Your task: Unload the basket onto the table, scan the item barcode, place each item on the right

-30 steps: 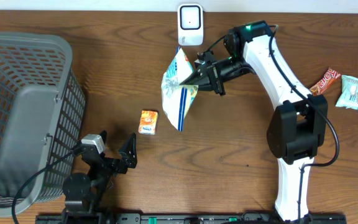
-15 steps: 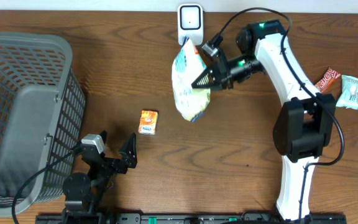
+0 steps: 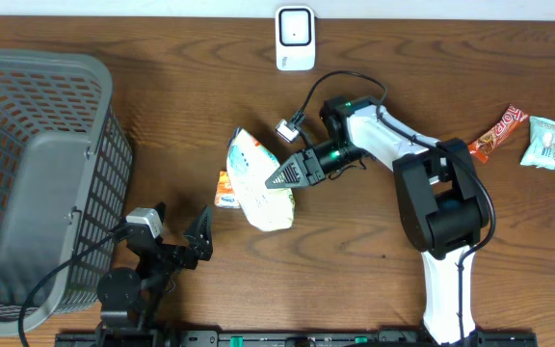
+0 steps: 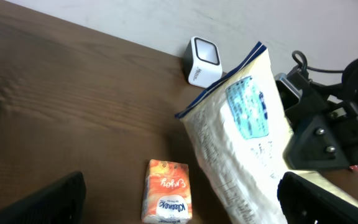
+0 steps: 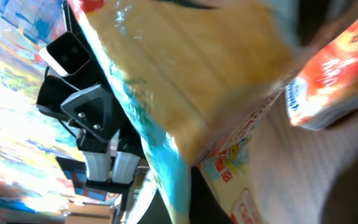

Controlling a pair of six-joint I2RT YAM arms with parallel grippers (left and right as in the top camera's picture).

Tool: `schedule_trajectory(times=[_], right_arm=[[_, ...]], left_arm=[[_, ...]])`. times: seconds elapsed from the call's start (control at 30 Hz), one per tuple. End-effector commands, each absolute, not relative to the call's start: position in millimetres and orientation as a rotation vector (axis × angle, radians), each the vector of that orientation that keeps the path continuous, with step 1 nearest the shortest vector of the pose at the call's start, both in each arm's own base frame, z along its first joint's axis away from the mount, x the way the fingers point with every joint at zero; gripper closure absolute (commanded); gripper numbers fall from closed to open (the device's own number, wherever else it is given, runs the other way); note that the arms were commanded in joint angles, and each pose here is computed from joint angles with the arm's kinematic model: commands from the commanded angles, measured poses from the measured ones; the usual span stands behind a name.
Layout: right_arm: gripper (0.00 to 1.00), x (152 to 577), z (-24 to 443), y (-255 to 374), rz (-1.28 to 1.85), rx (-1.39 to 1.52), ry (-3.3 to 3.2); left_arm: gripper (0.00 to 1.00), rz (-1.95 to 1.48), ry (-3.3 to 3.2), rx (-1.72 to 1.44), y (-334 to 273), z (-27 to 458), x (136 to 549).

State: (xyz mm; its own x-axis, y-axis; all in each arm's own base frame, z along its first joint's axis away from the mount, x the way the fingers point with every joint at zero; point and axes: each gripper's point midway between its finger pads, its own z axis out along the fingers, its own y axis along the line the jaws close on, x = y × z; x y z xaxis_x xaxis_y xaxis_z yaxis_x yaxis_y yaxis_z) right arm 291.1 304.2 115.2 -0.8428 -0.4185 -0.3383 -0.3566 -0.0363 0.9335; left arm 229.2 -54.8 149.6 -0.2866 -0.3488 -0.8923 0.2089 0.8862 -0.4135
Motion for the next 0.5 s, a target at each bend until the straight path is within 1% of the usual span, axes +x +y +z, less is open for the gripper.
schedule_trajectory(times=[0.0,0.13,0.3,0.37,0.47], right_arm=[[0.99,300,117,298,-2.110,0.764,-2.134],[0.99,300,100,289,-2.084,0.773,-2.178],[0.99,304,81,276,-2.056,0.699,-2.227],[0.99,308,65,269,-1.950,0.666,-2.310],[0.99,327,32,253,-1.663,0.547,-2.519]], left_arm=[[0.02,-0.544,1.802,-0.118,-54,141,229],[0.02,-0.544,1.802,-0.118,-54,141,229],[0.02,-0.544,1.802,-0.118,-54,141,229],[0.02,-0.544,1.803,-0.119,-54,141,229],[0.02,-0.544,1.802,-0.118,-54,141,229]])
